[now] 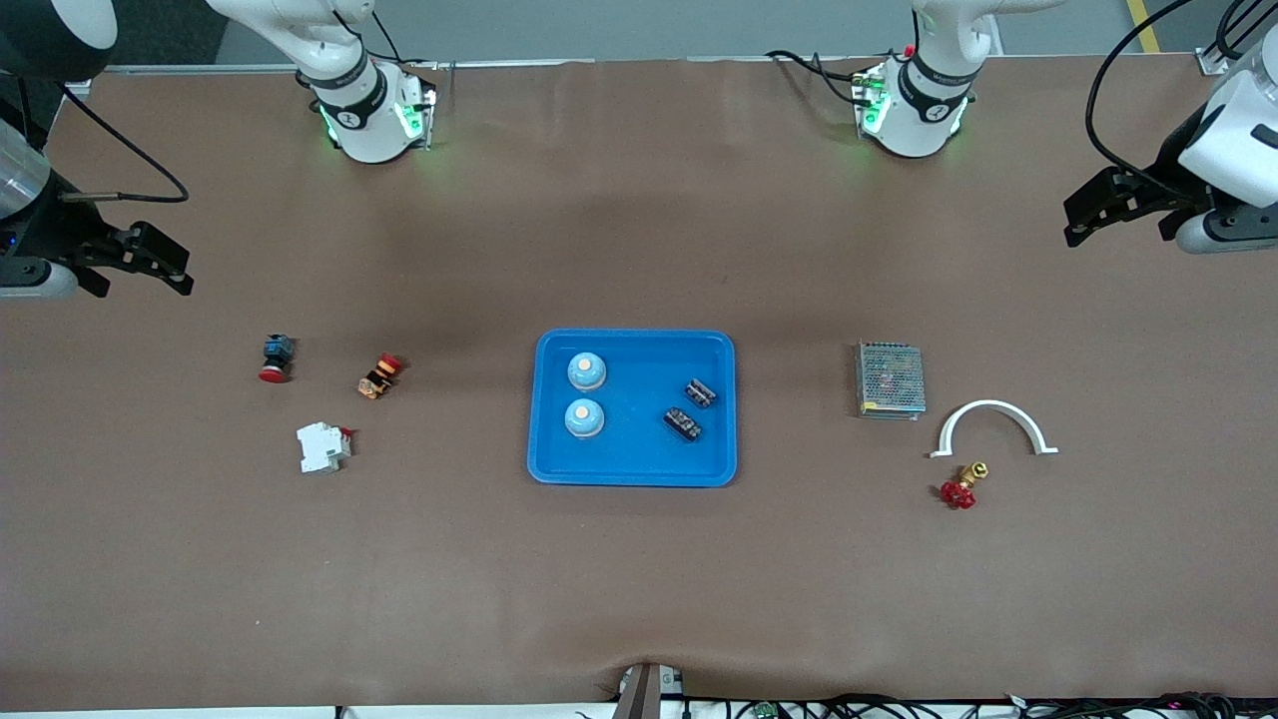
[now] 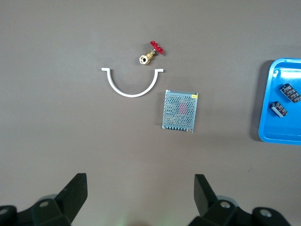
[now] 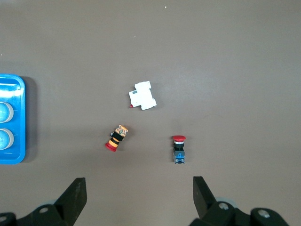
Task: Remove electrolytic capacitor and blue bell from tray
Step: 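Move both grippers out toward the blue tray, then lower the right gripper to a blue button while the left gripper reaches a capacitor, then grip the blue button and the black capacitor with both grippers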
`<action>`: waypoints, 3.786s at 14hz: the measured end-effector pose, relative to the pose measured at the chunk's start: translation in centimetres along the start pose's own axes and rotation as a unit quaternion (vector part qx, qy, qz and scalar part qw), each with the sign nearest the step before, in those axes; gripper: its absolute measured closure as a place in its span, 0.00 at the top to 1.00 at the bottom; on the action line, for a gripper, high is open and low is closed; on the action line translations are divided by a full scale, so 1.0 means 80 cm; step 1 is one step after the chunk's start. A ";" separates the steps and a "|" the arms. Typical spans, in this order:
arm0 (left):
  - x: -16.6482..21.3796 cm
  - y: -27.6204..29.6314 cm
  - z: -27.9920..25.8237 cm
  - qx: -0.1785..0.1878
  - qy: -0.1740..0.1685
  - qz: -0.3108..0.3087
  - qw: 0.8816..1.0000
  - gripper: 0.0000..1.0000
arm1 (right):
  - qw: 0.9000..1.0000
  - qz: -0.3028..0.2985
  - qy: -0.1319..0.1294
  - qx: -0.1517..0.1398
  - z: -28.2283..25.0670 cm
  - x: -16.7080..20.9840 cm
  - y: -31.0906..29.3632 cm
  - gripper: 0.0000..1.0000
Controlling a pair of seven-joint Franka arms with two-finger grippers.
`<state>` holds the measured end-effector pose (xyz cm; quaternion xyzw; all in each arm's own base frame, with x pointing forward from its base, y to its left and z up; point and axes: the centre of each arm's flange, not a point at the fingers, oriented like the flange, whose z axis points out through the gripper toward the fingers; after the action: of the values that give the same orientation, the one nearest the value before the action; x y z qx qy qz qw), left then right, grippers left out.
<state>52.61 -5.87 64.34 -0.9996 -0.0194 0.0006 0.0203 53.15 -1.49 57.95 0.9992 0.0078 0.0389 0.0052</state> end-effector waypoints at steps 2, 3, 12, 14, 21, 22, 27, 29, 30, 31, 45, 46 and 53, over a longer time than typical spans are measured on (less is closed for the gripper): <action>0.000 0.000 0.000 0.000 0.000 0.000 1.000 1.00 | 1.000 0.000 0.000 0.000 0.000 0.000 0.000 1.00; 0.000 -0.001 0.000 0.000 0.000 0.000 1.000 1.00 | 1.000 0.000 0.000 0.000 0.000 0.000 0.000 1.00; 0.023 0.018 0.036 0.009 -0.026 -0.009 1.000 1.00 | 1.000 0.014 -0.002 0.022 0.001 0.001 -0.048 1.00; 0.033 0.047 0.063 0.009 -0.042 -0.036 0.998 1.00 | 0.999 0.026 -0.005 0.025 0.004 0.000 -0.095 1.00; 0.061 0.171 0.148 -0.011 -0.047 -0.090 0.995 1.00 | 0.996 0.083 -0.019 0.032 0.068 0.000 -0.264 1.00; 0.064 0.184 0.161 -0.015 -0.048 -0.101 0.994 1.00 | 0.995 0.087 -0.022 0.033 0.080 -0.003 -0.288 1.00; 0.064 0.280 0.241 -0.034 -0.052 -0.193 0.979 0.96 | 0.997 0.057 -0.038 0.031 0.137 -0.017 -0.380 1.00; 0.063 0.309 0.271 -0.038 -0.058 -0.218 0.973 0.89 | 0.998 0.043 -0.044 0.030 0.165 -0.016 -0.406 1.00; 0.062 0.319 0.286 -0.040 -0.061 -0.232 0.970 0.85 | 0.998 0.036 -0.044 0.031 0.183 -0.015 -0.420 1.00; 0.062 0.330 0.302 -0.041 -0.065 -0.248 0.966 0.85 | 0.998 0.029 -0.044 0.032 0.203 -0.015 -0.435 1.00; 0.024 0.466 0.496 -0.083 -0.052 -0.405 0.909 0.70 | 0.998 -0.007 -0.060 0.031 0.378 -0.007 -0.528 1.00; 0.020 0.470 0.502 -0.079 -0.051 -0.404 0.910 0.65 | 0.998 -0.008 -0.060 0.032 0.391 -0.007 -0.532 1.00; 0.010 0.472 0.547 -0.050 -0.045 -0.405 0.912 0.55 | 0.997 -0.031 -0.074 0.024 0.436 -0.036 -0.564 1.00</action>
<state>54.77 -41.75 19.11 -0.9047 -0.4233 0.0364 -0.0323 52.32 43.25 22.49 0.9985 0.0390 -0.0355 -0.0169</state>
